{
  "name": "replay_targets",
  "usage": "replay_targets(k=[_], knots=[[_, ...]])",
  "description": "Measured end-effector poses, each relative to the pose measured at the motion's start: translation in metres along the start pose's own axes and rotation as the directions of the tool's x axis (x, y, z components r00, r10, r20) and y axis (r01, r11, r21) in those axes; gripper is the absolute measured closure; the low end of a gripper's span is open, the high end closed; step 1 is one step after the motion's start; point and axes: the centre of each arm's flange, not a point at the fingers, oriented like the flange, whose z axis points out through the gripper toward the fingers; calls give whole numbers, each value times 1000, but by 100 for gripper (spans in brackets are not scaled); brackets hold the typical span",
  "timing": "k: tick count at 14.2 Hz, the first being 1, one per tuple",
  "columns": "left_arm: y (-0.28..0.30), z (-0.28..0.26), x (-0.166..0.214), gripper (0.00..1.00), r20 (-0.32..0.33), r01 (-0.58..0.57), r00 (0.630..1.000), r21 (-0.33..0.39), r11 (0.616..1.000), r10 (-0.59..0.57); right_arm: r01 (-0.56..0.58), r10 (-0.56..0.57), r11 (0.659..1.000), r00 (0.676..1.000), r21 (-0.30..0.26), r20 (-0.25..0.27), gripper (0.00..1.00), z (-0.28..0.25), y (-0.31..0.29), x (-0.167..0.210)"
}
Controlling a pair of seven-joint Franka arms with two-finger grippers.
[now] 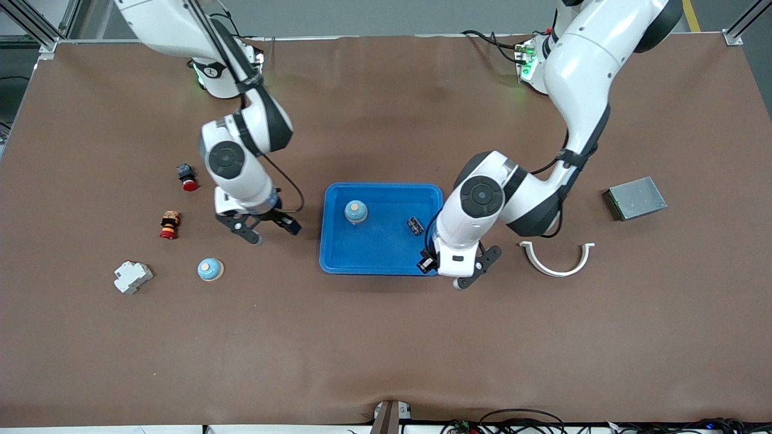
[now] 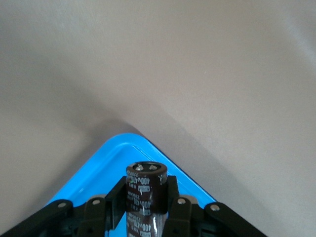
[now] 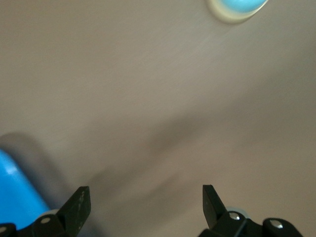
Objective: Place electrolytic capacitor and blue bell in tray
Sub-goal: 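Release the capacitor in the tray while the right gripper reaches the dome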
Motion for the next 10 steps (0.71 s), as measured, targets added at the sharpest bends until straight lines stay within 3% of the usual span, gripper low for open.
replay_targets(k=[4,10], knots=[[1,16,0,65,7,101,995,-20,995,-101,124,-124,992,992,-1,2,0,3,62,48],[1,45,-22,65,27,170,985,-1,986,-169,331,-330,944,943,11,-38,0,-2,114,100]])
